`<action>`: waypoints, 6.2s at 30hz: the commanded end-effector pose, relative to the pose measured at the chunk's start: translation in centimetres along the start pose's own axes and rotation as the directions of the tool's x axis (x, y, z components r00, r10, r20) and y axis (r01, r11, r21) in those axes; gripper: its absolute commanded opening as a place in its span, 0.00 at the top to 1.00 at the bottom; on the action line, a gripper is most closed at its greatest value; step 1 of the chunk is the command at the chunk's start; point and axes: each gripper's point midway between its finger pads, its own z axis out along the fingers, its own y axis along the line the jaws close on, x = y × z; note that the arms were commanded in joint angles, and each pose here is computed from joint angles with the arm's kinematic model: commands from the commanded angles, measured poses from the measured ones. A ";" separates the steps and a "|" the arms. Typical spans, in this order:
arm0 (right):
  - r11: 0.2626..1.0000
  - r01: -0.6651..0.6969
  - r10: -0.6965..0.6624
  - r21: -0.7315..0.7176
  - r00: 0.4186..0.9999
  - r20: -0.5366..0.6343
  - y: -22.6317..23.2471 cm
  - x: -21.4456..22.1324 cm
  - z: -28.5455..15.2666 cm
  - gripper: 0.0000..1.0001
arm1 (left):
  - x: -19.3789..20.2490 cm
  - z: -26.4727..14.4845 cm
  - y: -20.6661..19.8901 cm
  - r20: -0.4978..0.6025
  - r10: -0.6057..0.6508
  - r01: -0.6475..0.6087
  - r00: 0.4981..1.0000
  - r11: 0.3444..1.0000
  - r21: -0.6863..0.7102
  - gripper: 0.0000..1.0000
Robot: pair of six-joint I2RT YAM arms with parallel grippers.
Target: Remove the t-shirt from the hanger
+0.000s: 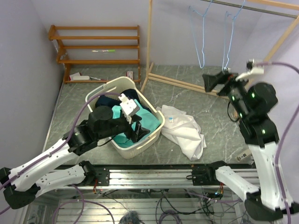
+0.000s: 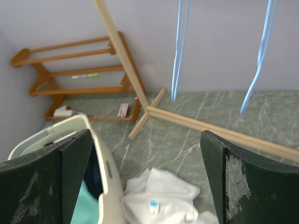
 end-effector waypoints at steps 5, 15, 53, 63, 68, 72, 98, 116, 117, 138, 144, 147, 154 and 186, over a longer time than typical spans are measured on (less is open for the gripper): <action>0.984 -0.039 0.025 -0.174 0.996 -0.085 2.1 4.5 -10.0 0.00 | -5.4 5.7 -1.6 0.078 -0.044 0.036 0.996 0.994 0.107 0.19; 0.999 0.014 -0.014 -0.032 1.000 -0.002 -1.1 4.2 -17.4 0.00 | -1.2 19.9 -1.3 -0.216 -0.010 0.025 0.976 0.997 0.066 0.16; 0.998 0.040 -0.039 -0.053 0.999 0.025 -1.3 5.1 -18.7 0.00 | 22.6 29.1 3.9 -0.718 -0.071 -0.129 0.692 0.967 -0.220 0.26; 0.999 0.033 -0.032 -0.038 0.999 0.033 -1.5 5.1 -18.6 0.00 | 17.9 28.3 2.0 -0.676 -0.036 -0.088 0.736 0.985 -0.149 0.93; 0.999 0.031 -0.030 -0.021 0.999 0.045 -1.9 5.0 -18.7 0.00 | 10.4 26.9 1.9 -0.570 -0.005 -0.116 0.822 0.978 -0.176 0.93; 1.000 0.028 -0.027 -0.014 0.998 0.049 -2.0 5.0 -18.7 0.00 | 3.7 24.8 2.3 -0.468 0.026 -0.149 0.883 0.962 -0.228 0.93; 1.000 0.006 -0.005 -0.014 0.999 0.045 -2.0 5.5 -18.3 0.00 | -16.7 -0.8 11.0 -0.090 0.155 -0.169 0.984 0.640 -0.749 0.93; 0.999 -0.008 0.008 -0.041 1.000 0.010 -1.6 6.6 -17.4 0.00 | 8.4 -0.2 14.3 -0.337 -0.323 -0.059 0.884 0.640 -0.766 0.68; 0.999 -0.010 0.010 -0.044 1.000 0.010 -1.5 6.7 -17.4 0.00 | 9.6 0.3 13.9 -0.349 -0.343 -0.038 0.872 0.663 -0.748 0.63; 0.996 -0.017 0.014 -0.089 0.999 -0.038 -0.8 7.8 -16.4 0.00 | 3.3 -0.9 11.9 -0.275 -0.297 0.044 0.914 0.748 -0.662 0.01; 0.997 -0.025 0.011 -0.079 0.984 -0.178 -1.1 11.4 -14.3 0.00 | -3.0 -5.7 11.7 -0.121 -0.197 0.061 0.973 0.724 -0.688 0.01; 0.999 -0.029 0.012 -0.046 0.943 -0.332 -2.0 15.8 -12.1 0.00 | -4.1 -8.3 12.3 -0.047 -0.149 0.068 0.988 0.680 -0.730 0.01; 0.998 -0.027 0.050 0.055 0.869 -0.492 -3.4 19.3 -8.0 0.00 | -2.9 -7.3 13.5 -0.097 -0.159 0.032 0.982 0.657 -0.753 0.01; 0.977 -0.018 0.116 0.212 0.878 -0.464 -6.1 20.8 -7.6 0.00 | 2.0 -18.2 18.3 0.320 -0.169 0.362 0.932 0.422 -0.831 0.01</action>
